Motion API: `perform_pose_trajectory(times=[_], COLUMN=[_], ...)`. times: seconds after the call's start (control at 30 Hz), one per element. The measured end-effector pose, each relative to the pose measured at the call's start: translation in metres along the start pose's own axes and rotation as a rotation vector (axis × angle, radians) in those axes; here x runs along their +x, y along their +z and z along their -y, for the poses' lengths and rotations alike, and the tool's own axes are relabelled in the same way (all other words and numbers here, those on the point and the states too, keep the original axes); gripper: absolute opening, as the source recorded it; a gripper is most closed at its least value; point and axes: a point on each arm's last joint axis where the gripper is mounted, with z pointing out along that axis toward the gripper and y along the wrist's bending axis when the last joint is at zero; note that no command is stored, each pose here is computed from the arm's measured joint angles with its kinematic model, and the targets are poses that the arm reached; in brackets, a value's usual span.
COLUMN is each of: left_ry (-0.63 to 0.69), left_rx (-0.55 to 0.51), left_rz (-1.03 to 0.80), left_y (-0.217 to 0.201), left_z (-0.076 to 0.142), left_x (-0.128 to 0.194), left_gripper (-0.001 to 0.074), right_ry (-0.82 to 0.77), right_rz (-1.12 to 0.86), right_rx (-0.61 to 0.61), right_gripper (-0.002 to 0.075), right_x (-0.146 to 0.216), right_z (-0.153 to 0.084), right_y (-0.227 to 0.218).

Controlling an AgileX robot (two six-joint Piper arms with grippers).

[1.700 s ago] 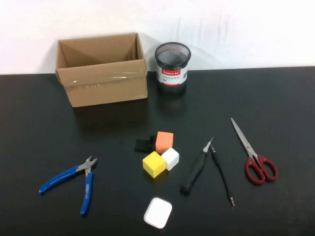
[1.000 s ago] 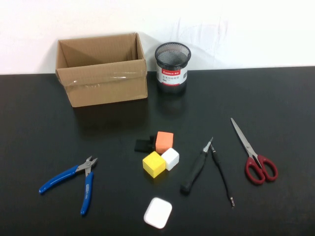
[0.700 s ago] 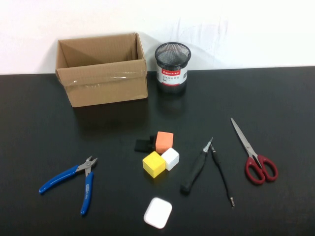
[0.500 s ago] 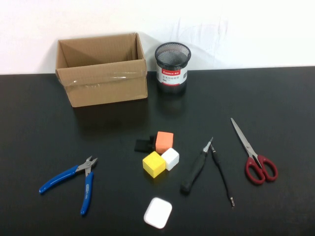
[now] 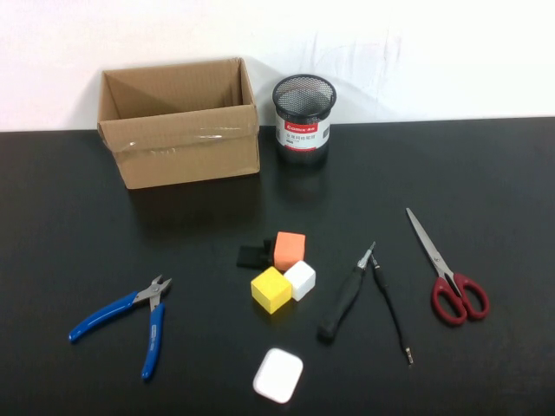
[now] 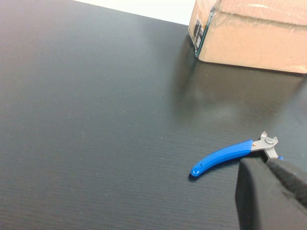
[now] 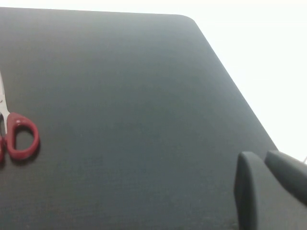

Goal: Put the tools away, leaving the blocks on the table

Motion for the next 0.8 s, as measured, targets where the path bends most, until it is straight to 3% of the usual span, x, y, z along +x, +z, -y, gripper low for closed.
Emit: perform_pose_trajectory(times=[0.47,0.8], left_ry=[0.000,0.000], left_rx=[0.000,0.000], left_rz=[0.000,0.000], left_y=[0.000,0.000], left_z=[0.000,0.000], left_x=[0.000,0.000], left_gripper=[0.0000,0.0000], right_ry=[-0.003,-0.015], right_rz=[0.055,0.494], right_rx=[-0.023,-0.203], right_gripper=[-0.0007,-0.0007], right_x=[-0.004,-0.041], right_z=[-0.002,-0.018], right_y=[0.000,-0.012])
